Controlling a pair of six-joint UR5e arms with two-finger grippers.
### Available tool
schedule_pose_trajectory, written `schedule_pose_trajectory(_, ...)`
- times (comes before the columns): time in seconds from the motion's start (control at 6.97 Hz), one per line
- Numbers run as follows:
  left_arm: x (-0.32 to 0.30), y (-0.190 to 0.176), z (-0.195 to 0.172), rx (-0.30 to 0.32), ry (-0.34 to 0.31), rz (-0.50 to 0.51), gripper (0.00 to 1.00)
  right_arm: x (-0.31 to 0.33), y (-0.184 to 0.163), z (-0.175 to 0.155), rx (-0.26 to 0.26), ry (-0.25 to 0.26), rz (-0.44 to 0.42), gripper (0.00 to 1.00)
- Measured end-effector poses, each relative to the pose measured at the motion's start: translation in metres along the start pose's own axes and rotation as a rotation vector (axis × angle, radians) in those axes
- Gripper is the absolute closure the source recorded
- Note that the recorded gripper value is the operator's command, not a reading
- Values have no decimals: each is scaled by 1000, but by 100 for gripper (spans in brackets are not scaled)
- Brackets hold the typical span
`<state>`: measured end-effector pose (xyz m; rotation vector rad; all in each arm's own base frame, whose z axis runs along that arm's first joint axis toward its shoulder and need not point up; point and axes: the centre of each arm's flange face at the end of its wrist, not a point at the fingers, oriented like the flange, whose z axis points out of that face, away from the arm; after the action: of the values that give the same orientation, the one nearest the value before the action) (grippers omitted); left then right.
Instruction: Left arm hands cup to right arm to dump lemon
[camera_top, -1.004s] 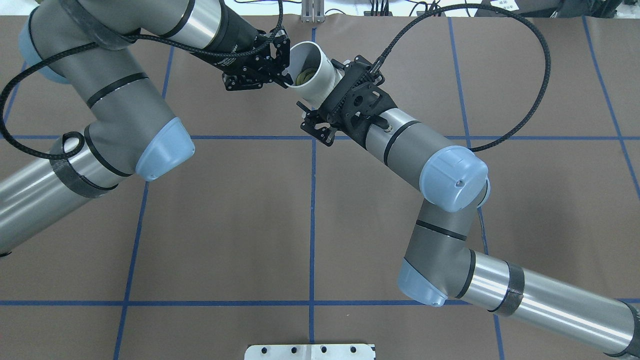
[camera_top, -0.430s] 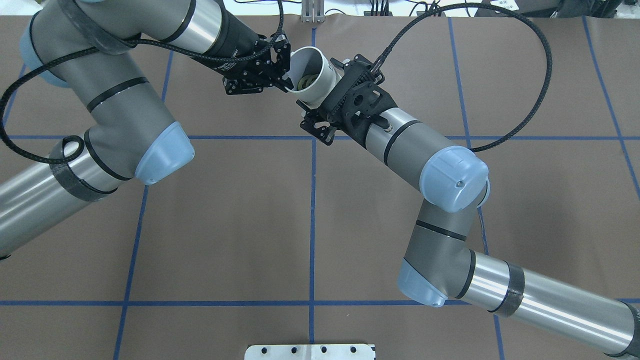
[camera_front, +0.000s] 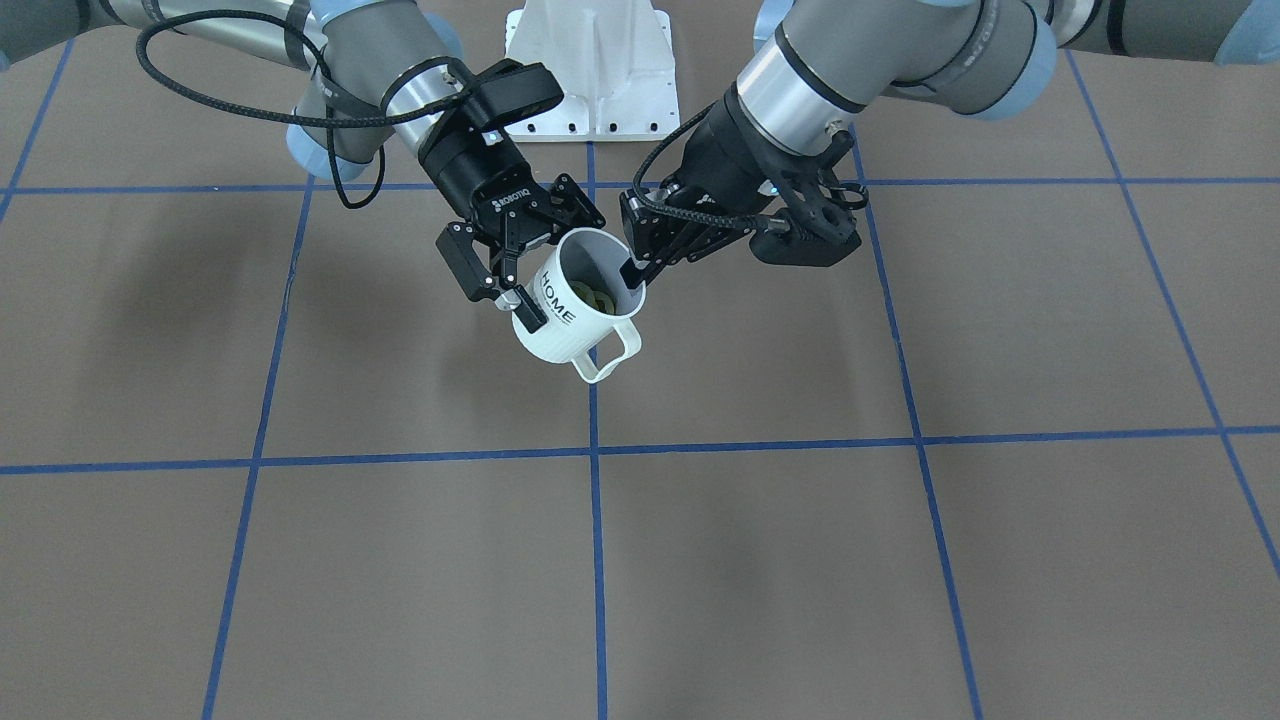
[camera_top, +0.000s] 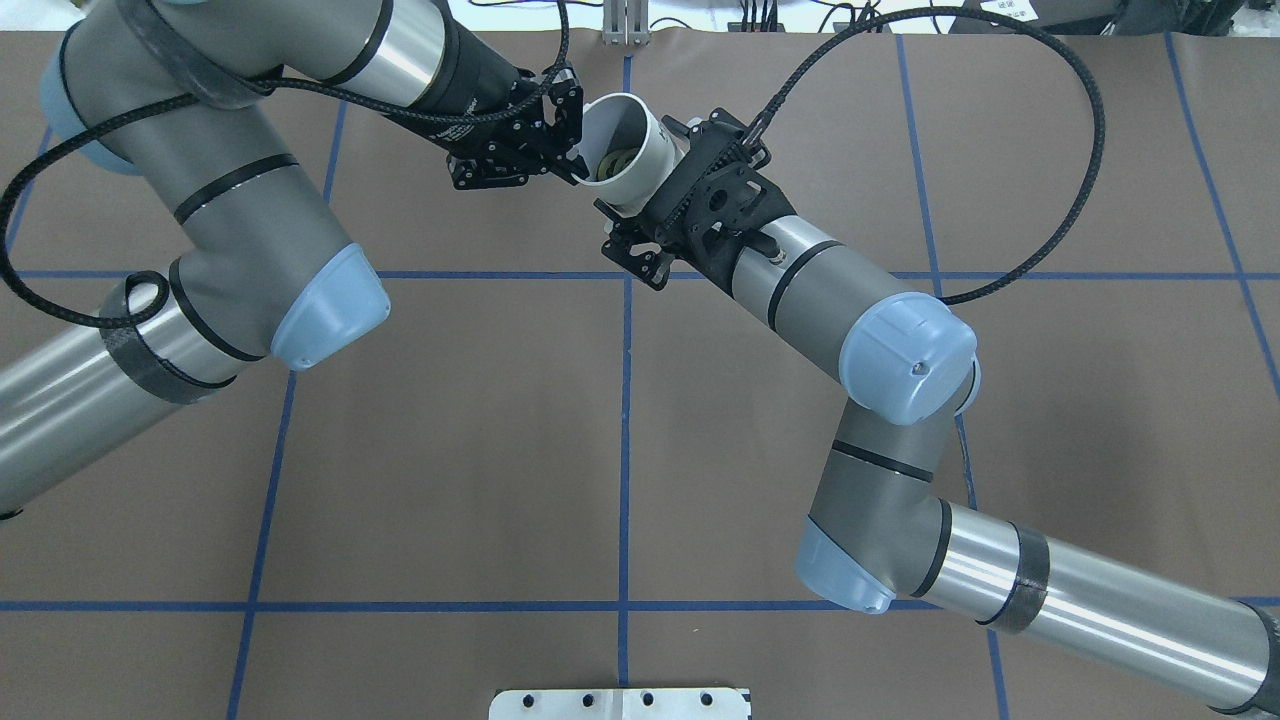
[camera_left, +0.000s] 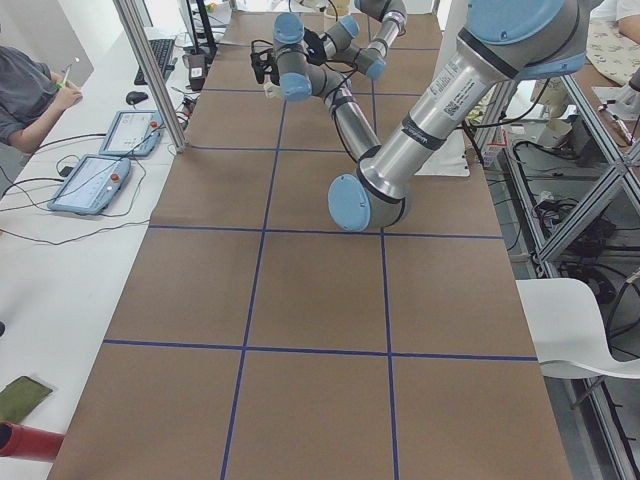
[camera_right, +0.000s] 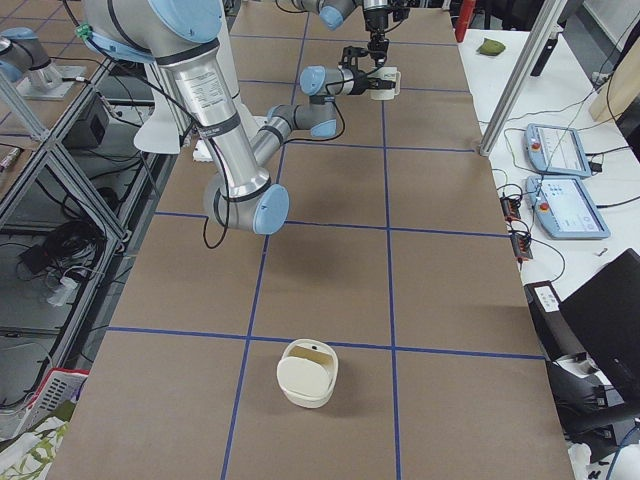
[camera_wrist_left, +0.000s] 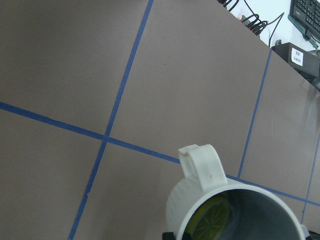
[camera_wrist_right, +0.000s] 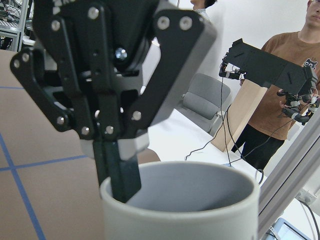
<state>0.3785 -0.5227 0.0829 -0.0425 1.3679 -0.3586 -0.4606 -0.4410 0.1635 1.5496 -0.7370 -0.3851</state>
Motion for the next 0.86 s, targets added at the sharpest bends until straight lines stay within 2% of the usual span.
schedule_pose_trajectory(0.29,2,3,0,-6,3,3,100,0,0,0,-1,0,0,5)
schedule_pose_trajectory(0.43,2,5,1,-9,3,4,100,-1,0,0,-1,-1,0,24)
schedule_pose_trajectory(0.57,3,5,1,-11,4,5,52,-1,0,0,0,0,1,56)
schedule_pose_trajectory(0.72,3,6,0,-14,5,7,1,-1,1,0,-1,4,1,69)
schedule_pose_trajectory(0.86,2,6,0,-13,6,11,0,-2,2,1,-5,5,-1,71)
